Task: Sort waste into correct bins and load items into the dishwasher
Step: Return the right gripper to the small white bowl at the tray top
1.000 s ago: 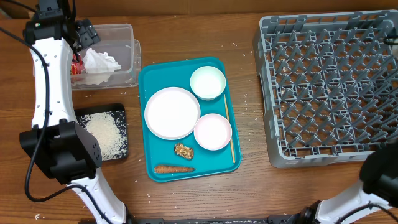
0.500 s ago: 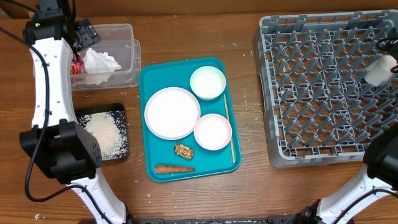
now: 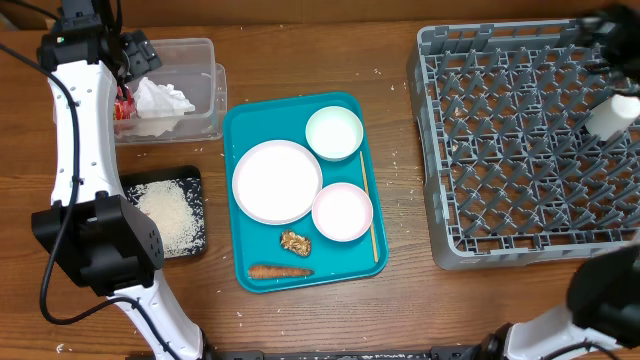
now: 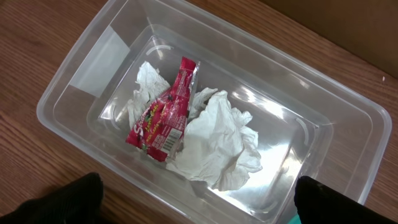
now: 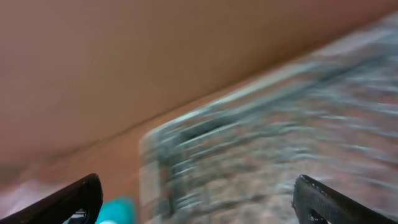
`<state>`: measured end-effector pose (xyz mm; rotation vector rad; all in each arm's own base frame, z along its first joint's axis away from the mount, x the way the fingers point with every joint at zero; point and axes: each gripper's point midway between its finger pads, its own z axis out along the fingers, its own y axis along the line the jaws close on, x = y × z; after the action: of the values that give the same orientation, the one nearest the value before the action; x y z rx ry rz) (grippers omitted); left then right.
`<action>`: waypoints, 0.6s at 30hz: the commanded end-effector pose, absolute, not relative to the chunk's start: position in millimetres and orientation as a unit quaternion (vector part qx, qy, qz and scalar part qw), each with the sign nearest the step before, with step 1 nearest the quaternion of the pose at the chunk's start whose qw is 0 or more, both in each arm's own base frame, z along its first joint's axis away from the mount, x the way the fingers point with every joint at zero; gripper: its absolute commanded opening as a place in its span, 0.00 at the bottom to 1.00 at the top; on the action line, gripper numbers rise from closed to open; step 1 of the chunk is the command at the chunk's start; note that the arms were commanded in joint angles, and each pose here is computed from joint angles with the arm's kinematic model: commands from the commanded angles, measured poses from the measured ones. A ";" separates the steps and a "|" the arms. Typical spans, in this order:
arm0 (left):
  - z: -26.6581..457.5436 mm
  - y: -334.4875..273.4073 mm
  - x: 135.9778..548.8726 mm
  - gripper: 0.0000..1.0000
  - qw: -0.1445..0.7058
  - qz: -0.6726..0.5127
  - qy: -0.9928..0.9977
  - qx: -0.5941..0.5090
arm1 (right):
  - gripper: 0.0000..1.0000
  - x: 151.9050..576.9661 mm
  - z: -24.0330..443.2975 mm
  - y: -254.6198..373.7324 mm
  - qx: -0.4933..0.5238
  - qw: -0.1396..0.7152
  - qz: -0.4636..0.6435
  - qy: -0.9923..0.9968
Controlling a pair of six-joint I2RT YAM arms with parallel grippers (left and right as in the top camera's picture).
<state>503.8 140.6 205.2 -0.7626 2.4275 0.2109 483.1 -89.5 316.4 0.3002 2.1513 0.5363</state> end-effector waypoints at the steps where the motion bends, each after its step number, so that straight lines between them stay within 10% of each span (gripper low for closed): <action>1: 205.3 140.7 503.7 1.00 0.291 0.081 0.906 -0.295 | 1.00 480.2 317.6 7.7 0.005 0.403 0.285 0.870; 18: 205.3 140.7 503.7 1.00 0.291 0.081 0.906 -0.295 | 0.89 467.6 121.0 285.0 -0.103 0.245 0.145 0.953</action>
<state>503.8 140.6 205.2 -0.7626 2.4275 0.2109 461.1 278.7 152.4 -0.4080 2.5573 0.4840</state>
